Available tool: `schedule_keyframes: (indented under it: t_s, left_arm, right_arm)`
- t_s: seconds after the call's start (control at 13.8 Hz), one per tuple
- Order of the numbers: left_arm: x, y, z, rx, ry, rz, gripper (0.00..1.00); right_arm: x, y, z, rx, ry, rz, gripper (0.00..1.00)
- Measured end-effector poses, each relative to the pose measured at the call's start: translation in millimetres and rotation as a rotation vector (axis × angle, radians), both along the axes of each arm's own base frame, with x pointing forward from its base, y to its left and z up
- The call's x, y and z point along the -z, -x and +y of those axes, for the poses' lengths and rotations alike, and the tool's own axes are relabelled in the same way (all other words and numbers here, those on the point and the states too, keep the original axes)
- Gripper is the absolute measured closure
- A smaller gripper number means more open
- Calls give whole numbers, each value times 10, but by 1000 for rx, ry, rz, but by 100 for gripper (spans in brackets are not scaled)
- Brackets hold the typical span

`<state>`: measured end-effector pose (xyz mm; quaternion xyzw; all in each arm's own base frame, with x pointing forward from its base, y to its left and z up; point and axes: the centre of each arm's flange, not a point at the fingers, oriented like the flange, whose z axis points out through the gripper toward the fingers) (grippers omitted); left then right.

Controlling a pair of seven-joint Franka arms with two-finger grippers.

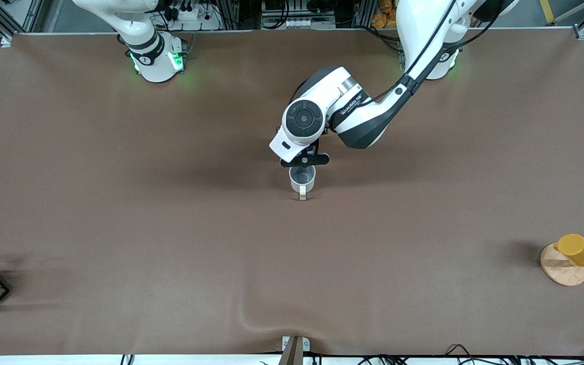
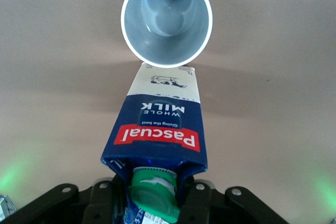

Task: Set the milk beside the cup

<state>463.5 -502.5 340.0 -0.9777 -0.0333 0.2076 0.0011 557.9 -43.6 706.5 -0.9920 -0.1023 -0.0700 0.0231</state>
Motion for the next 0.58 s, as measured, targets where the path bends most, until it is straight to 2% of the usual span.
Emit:
schedule_keyframes:
  t_s: [0.14, 0.36, 0.58]
  left_arm:
    - [37, -18, 15, 1, -8, -3, 62]
    - [43, -32, 15, -2, -5, -8, 62]
    - [78, -60, 2, -10, 6, -17, 62]
  right_arm:
    - [121, -59, -45, 2, 15, -8, 0]
    - [195, -99, 80, -31, 97, -2, 0]
    - [224, -119, 243, -47, 102, 1, 0]
